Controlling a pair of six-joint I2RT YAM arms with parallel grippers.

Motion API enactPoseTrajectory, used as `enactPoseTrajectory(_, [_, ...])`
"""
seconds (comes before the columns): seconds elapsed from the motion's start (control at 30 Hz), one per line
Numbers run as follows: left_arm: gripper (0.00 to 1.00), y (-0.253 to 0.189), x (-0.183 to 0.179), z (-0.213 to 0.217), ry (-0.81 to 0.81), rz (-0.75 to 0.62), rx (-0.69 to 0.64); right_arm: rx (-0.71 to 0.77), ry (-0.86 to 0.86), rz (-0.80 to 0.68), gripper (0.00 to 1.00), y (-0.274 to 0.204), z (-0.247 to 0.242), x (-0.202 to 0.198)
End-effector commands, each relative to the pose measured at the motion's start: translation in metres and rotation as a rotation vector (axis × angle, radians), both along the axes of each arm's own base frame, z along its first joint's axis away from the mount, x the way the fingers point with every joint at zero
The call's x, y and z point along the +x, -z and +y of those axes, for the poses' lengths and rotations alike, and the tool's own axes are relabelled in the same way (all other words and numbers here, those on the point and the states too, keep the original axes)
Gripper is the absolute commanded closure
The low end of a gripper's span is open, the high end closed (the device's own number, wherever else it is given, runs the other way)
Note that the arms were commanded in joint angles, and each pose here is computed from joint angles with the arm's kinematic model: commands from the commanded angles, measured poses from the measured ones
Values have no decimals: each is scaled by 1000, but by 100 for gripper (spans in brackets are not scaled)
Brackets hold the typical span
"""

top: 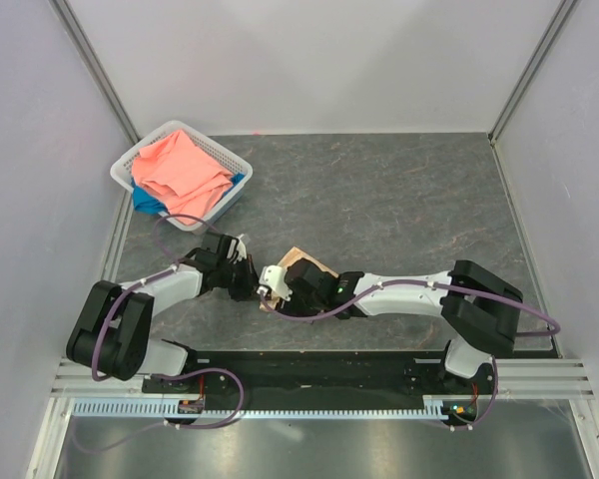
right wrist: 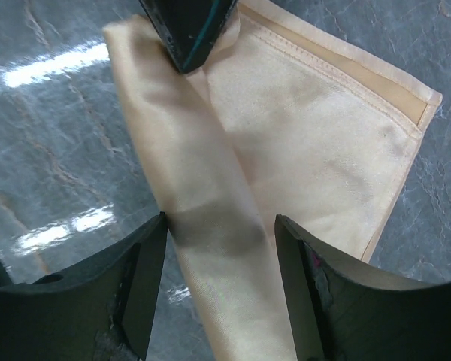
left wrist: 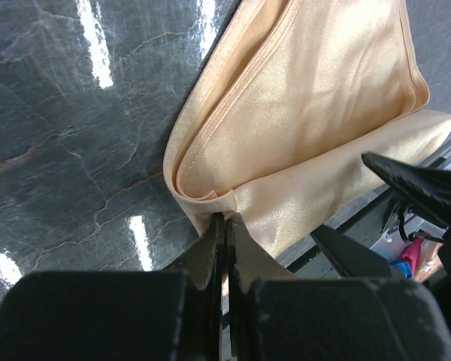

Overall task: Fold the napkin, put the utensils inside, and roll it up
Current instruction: Roll the napkin with the utensil

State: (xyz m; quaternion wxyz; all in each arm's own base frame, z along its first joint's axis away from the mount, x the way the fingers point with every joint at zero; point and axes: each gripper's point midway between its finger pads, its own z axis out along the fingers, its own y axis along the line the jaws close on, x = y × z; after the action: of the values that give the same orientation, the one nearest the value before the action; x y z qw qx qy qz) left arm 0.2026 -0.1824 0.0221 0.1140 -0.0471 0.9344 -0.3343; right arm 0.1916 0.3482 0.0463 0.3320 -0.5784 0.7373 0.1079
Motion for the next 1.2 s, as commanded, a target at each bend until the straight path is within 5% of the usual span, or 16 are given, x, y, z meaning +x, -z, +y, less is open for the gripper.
enactPoseTrajectory(0.0, [98, 3, 3, 3, 18, -1, 26, -32, -12, -84, 32, 1, 5, 14])
enactPoseTrajectory(0.3, [98, 3, 7, -2, 52, 3, 14, -58, -57, 18, 36, 20, 9, 7])
enactPoseTrajectory(0.47, [98, -5, 13, -7, 75, -28, -13, -68, -89, 201, 58, 33, 8, -8])
enactPoseTrajectory(0.73, [43, -26, 33, -5, 55, -147, 10, -63, -13, 527, 71, 44, -13, -24])
enactPoseTrajectory(0.97, [29, -34, 32, 7, 0, -208, 54, 43, 6, 731, 72, 28, -14, -28])
enactPoseTrajectory(1.17, [28, -44, 27, 9, -14, -274, 48, 85, -13, 909, 72, 24, -9, -35])
